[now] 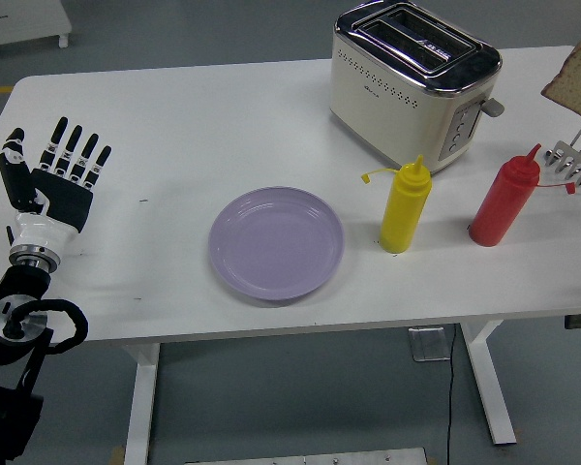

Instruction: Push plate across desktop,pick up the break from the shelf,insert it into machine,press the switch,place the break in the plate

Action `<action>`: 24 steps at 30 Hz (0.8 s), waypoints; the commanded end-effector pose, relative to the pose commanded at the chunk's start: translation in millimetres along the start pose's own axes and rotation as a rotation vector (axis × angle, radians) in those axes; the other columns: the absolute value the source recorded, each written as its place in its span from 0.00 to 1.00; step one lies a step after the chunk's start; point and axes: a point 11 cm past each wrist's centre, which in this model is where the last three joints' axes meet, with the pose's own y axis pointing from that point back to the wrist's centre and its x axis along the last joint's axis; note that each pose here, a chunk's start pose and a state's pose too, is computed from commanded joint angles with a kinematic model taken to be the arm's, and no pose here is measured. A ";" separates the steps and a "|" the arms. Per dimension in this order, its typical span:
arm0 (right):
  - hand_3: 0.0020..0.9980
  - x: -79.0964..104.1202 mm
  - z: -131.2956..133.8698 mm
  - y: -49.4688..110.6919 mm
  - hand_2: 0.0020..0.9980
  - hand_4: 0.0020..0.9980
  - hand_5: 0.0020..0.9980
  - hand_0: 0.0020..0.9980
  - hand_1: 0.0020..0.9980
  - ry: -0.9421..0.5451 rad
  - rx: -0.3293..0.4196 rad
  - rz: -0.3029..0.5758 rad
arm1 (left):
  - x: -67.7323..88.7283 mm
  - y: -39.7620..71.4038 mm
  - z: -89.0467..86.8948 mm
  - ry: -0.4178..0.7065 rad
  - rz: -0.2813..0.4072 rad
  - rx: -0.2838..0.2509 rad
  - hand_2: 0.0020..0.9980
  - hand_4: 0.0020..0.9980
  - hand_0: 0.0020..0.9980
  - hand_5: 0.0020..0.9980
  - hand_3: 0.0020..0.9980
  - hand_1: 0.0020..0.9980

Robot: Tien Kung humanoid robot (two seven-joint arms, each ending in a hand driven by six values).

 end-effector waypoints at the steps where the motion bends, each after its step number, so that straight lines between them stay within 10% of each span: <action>1: 0.49 3.4 -3.8 -0.9 0.47 0.40 0.00 0.33 0.40 -0.010 0.006 0.012 | 1.2 1.3 2.3 0.006 0.002 -0.006 0.94 0.63 0.84 1.00 0.83 0.88; 24: 0.48 45.9 -115.3 -40.3 0.46 0.33 0.00 0.36 0.38 -0.291 0.089 0.088 | 21.5 20.1 26.2 0.036 0.048 -0.080 0.93 0.63 0.84 1.00 0.83 0.87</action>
